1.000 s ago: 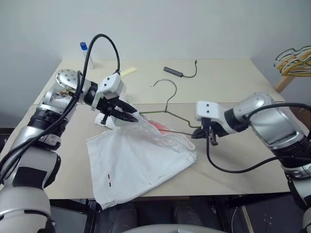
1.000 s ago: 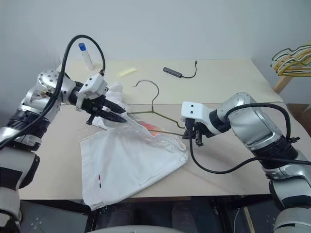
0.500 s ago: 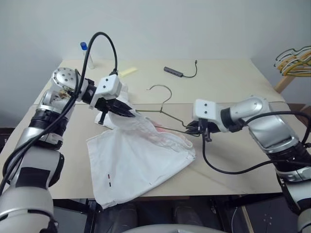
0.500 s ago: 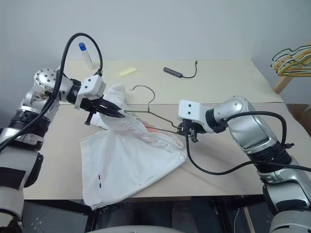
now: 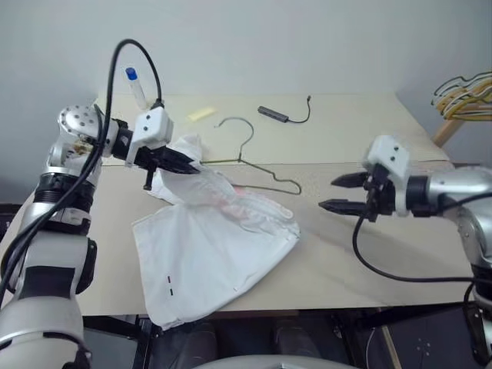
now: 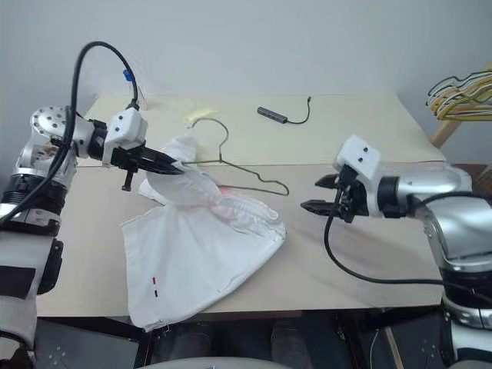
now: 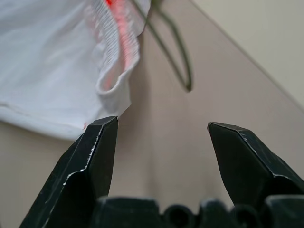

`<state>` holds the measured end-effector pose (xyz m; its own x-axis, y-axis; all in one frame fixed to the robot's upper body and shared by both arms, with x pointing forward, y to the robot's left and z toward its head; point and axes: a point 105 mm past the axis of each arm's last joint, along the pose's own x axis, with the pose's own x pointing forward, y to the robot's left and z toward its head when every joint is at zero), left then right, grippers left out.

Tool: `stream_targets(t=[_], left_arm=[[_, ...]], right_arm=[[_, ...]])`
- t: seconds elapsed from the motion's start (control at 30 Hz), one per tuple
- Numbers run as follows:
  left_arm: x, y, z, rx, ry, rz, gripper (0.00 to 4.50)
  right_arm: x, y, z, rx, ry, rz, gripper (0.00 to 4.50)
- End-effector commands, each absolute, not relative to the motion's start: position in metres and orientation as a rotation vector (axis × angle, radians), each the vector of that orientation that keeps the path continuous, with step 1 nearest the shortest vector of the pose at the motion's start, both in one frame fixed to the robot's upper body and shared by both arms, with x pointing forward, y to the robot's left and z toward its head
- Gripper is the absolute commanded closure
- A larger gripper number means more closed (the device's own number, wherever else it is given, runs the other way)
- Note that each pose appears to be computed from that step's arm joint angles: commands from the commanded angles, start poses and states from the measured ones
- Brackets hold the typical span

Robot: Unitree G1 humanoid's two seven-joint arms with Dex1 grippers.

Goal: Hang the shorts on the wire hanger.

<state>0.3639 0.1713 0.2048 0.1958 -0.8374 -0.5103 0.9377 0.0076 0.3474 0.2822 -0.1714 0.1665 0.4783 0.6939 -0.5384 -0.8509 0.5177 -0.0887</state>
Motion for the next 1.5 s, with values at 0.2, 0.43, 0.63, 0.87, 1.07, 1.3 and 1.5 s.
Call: stream_targets(t=[0.2, 0.43, 0.63, 0.87, 1.07, 1.3, 1.5], left_arm=[[0.365, 0.169, 0.227, 0.706, 0.092, -1.381, 4.5], [0.365, 0.169, 0.227, 0.701, 0.084, -1.374, 4.5], [0.364, 0.17, 0.227, 0.698, 0.081, -1.367, 4.5], [0.355, 0.171, 0.231, 0.672, 0.057, -1.413, 4.5], [0.344, 0.17, 0.232, 0.674, 0.048, -1.461, 4.5], [0.345, 0.173, 0.225, 0.705, 0.097, -1.455, 4.5], [0.352, 0.178, 0.215, 0.748, 0.149, -1.422, 4.5]], right_arm=[[0.278, -0.129, 0.133, -0.213, 0.517, 0.99, 0.9], [0.283, -0.115, 0.107, -0.148, 0.594, 0.972, 1.73], [0.29, -0.121, 0.111, -0.143, 0.587, 0.945, 3.8], [0.303, -0.143, 0.119, -0.116, 0.578, 0.873, 4.41], [0.324, -0.17, 0.129, -0.091, 0.565, 0.771, 4.41], [0.327, -0.188, 0.139, -0.125, 0.551, 0.763, 4.41], [0.326, -0.196, 0.145, -0.149, 0.54, 0.753, 4.41]])
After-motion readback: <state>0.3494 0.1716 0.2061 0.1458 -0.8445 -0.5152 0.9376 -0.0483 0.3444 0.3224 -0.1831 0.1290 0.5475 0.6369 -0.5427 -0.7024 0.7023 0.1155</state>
